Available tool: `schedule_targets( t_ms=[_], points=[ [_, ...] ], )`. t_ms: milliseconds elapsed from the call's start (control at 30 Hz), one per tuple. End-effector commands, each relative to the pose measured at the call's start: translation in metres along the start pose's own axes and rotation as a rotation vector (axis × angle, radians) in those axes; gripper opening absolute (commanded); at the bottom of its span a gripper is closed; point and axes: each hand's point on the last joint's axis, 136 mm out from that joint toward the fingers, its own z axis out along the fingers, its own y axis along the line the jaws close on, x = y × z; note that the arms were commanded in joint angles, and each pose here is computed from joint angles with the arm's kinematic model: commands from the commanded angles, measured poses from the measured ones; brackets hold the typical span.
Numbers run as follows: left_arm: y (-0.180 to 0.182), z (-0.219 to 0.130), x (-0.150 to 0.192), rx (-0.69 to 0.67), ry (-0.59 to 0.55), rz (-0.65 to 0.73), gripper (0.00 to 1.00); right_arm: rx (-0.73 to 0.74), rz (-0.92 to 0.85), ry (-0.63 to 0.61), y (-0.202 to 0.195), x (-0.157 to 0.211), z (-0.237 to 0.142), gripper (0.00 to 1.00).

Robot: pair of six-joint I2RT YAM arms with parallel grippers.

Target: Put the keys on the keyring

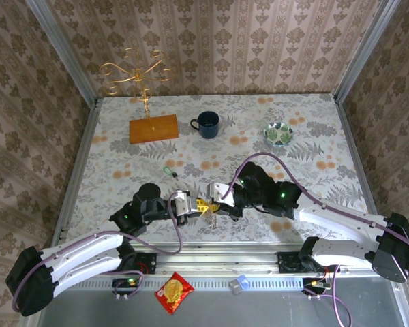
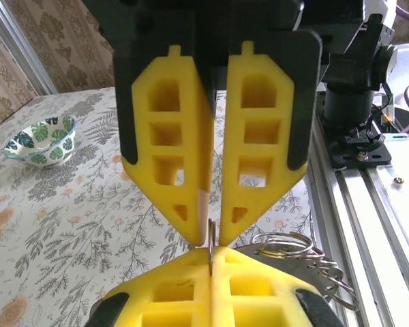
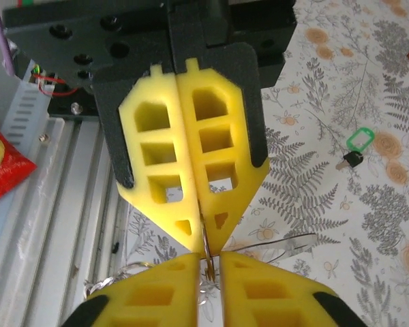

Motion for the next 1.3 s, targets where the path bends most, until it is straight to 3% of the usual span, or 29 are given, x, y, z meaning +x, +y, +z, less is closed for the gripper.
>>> schedule_targets(
  t_ms=[0,67,167,300,400,567,900,1267],
  points=[
    [0.004,-0.001,-0.015,-0.015,-0.032,0.024,0.00,0.065,0.018,-0.062,-0.003,-0.009,-0.012,0.25],
    [0.006,-0.002,-0.015,-0.030,-0.029,0.019,0.00,0.149,0.076,-0.066,-0.012,-0.003,-0.020,0.34],
    [0.009,-0.002,-0.013,-0.056,-0.026,0.018,0.00,0.291,0.217,-0.078,-0.026,0.010,-0.037,0.34],
    [0.012,-0.003,-0.010,-0.086,-0.019,0.014,0.00,0.512,0.631,-0.100,-0.049,0.045,-0.056,0.34],
    [0.013,-0.002,-0.008,-0.096,-0.012,0.013,0.00,0.588,0.922,-0.074,-0.049,0.075,-0.060,0.34],
    [0.019,-0.003,-0.013,-0.136,-0.026,0.006,0.00,0.696,1.229,0.020,-0.041,0.115,-0.064,0.34],
    [0.048,-0.013,-0.018,-0.323,0.013,-0.121,0.00,0.663,1.351,0.269,-0.016,0.147,-0.042,0.31],
    [0.061,-0.016,-0.016,-0.453,0.100,-0.198,0.00,0.656,1.332,0.314,-0.016,0.147,-0.035,0.32]
  ],
)
